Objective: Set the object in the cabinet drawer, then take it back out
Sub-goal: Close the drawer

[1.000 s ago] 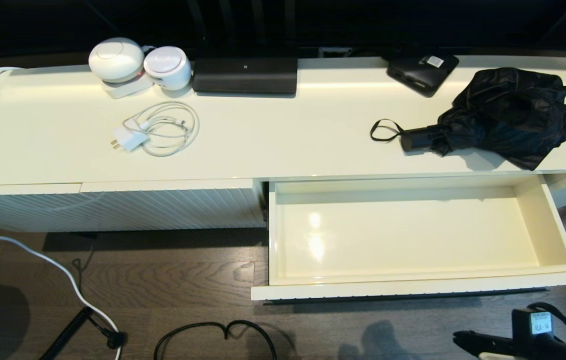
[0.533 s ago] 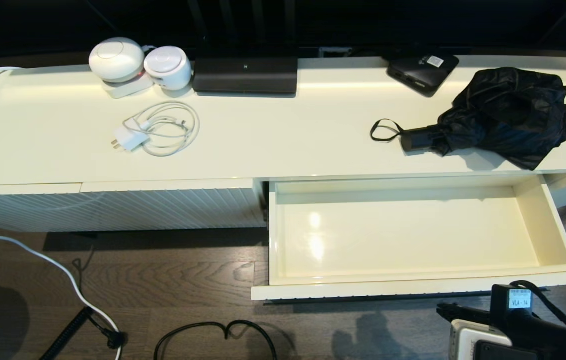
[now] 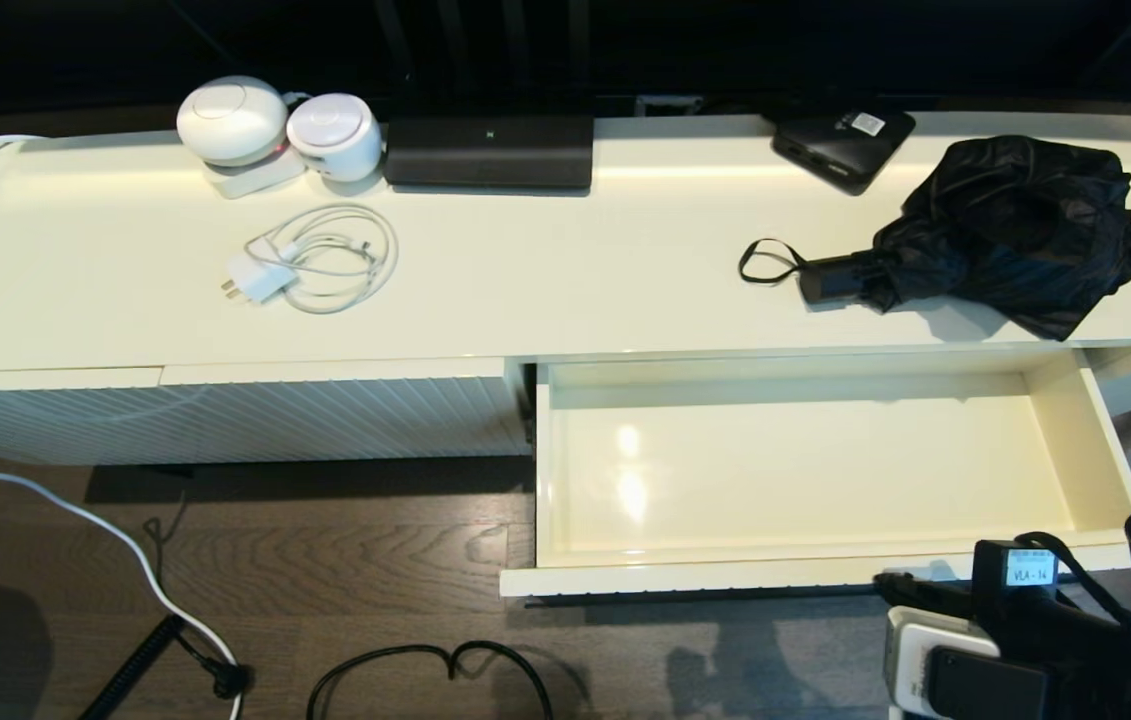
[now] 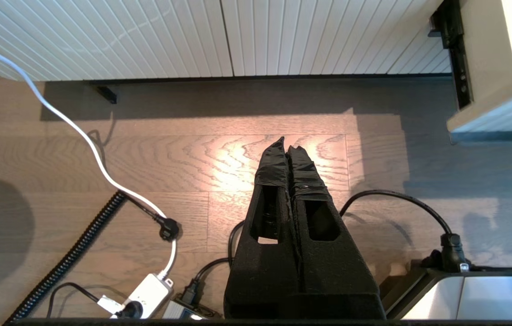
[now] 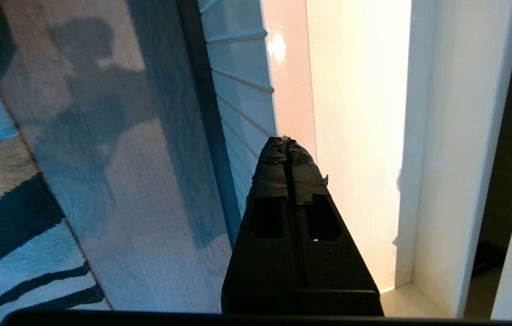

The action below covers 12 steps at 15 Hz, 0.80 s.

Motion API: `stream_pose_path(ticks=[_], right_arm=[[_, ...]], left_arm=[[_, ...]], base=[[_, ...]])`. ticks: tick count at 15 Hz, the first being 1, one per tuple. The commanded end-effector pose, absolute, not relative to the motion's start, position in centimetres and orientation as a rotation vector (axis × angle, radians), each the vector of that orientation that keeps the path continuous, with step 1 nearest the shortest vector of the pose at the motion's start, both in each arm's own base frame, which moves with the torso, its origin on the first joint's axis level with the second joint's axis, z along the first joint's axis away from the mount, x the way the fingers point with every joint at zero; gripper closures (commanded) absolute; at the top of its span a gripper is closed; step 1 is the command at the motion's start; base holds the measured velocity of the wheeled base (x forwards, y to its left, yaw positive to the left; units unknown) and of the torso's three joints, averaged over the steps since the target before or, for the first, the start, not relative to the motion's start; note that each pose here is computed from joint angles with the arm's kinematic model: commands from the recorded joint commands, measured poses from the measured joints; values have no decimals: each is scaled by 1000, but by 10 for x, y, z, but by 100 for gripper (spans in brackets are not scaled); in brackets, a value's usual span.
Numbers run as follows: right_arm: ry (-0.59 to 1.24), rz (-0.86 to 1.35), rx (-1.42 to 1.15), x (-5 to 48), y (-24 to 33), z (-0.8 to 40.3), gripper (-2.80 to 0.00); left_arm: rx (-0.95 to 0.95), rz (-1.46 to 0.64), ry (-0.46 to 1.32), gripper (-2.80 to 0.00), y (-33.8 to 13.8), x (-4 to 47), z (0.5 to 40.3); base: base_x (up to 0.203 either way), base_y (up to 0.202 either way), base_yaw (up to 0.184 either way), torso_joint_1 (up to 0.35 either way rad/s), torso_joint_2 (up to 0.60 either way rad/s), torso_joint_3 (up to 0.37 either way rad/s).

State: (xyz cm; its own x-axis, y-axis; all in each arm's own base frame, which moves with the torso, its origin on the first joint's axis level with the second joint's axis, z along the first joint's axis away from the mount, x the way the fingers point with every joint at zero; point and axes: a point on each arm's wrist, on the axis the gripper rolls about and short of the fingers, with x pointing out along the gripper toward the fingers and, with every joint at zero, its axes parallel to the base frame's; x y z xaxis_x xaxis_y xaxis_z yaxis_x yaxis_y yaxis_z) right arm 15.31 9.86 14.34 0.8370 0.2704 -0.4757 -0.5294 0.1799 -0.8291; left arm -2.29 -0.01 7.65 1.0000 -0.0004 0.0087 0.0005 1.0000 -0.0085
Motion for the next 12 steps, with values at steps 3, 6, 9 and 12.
stream_pose_path(ticks=[3, 6, 9, 12], right_arm=[[284, 574, -1292, 159, 98, 134, 0], [290, 576, -1294, 160, 99, 133, 0], [282, 571, -1292, 165, 101, 134, 0], [253, 548, -1277, 169, 103, 138, 0]], left_arm=[[-9, 0, -11, 0, 0, -23, 76], [-9, 0, -12, 0, 0, -23, 77], [-9, 0, -12, 0, 0, -23, 77], [-8, 0, -12, 0, 0, -23, 77]], base=[[0, 0, 0, 0, 0, 0], [0, 0, 0, 0, 0, 0], [0, 0, 0, 0, 0, 0], [0, 0, 0, 0, 0, 0]])
